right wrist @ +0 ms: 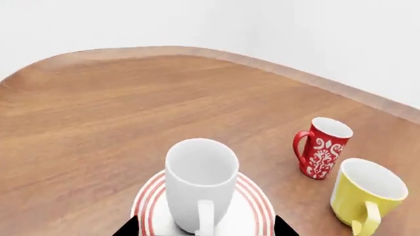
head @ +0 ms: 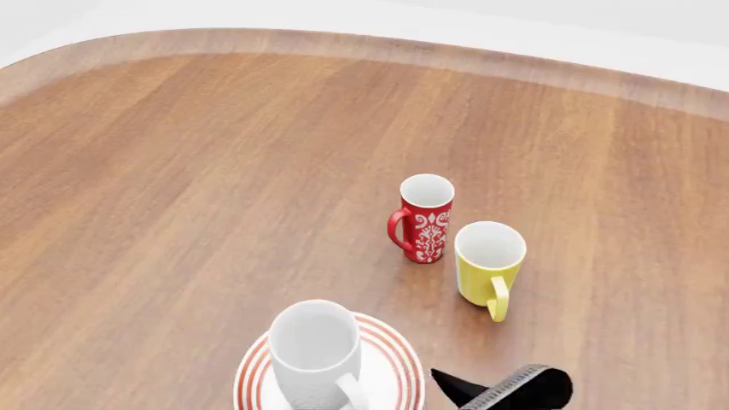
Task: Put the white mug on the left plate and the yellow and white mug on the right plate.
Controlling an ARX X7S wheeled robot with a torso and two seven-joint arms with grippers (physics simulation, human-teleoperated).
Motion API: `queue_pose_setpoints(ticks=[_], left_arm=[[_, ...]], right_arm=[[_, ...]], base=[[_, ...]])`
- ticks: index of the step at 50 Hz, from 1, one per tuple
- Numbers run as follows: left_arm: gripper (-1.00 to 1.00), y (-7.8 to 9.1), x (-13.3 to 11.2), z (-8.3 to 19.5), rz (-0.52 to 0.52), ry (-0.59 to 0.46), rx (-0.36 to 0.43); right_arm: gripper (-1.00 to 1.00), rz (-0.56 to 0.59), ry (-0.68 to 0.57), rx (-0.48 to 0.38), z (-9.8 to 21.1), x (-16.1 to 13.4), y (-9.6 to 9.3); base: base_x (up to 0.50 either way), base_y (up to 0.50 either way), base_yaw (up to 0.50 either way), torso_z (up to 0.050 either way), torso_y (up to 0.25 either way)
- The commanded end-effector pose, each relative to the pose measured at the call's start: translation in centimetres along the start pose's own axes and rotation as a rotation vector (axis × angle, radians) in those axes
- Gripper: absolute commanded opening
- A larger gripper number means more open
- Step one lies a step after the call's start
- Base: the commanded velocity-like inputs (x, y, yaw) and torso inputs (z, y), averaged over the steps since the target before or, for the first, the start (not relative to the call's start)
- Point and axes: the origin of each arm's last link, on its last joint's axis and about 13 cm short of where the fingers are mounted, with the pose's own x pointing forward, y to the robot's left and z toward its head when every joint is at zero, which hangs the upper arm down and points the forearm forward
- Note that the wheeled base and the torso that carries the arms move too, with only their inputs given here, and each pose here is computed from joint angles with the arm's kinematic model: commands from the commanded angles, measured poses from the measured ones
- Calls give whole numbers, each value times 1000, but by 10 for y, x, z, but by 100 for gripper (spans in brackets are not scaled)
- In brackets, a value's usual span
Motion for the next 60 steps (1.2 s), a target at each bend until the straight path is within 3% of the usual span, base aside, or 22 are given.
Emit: queue_pose_setpoints(ticks=[1,4,6,9,14,18,26,31,35,43,55,57,60], left_arm=[[100,1,6,-3,4,-11,1],[100,0,7,-3,3,-12,0],[100,0,7,-2,3,-13,-1],[100,1,7,-3,5,-13,0],[100,1,6,-3,1,-13,-1],[100,1,6,-3,3,-14,2],[100,2,5,-5,-1,-8,26],[100,2,3,-6,-7,-18,48],[100,2,3,-6,-4,-12,56],[100,1,3,-6,-5,-11,64],[100,2,4,-7,-1,-13,68],[100,0,5,-8,-11,-9,72],[100,2,8,-5,-21,-22,81]], right_arm=[[100,-176,-209,-58,43,-32,5],[100,-244,-236,-34,50,-28,0],[100,-327,-242,26,55,-23,-8],[100,-423,-231,24,57,-15,-12],[100,-467,-150,160,51,2,-21],[100,-497,-105,196,47,12,-28],[100,-546,-30,201,38,26,-34],[100,-552,37,162,29,36,-35],[100,-561,47,168,22,41,-38],[100,-579,83,91,12,51,-41],[100,-579,78,83,11,43,-37],[100,-550,68,125,17,54,-45],[100,-539,63,107,33,83,-62]], base=[[0,0,0,0,0],[0,0,0,0,0],[0,0,0,0,0],[0,0,0,0,0],[0,0,0,0,0],[0,0,0,0,0],[0,0,0,0,0],[0,0,0,0,0],[0,0,0,0,0],[0,0,0,0,0],[0,0,0,0,0],[0,0,0,0,0],[0,0,0,0,0]])
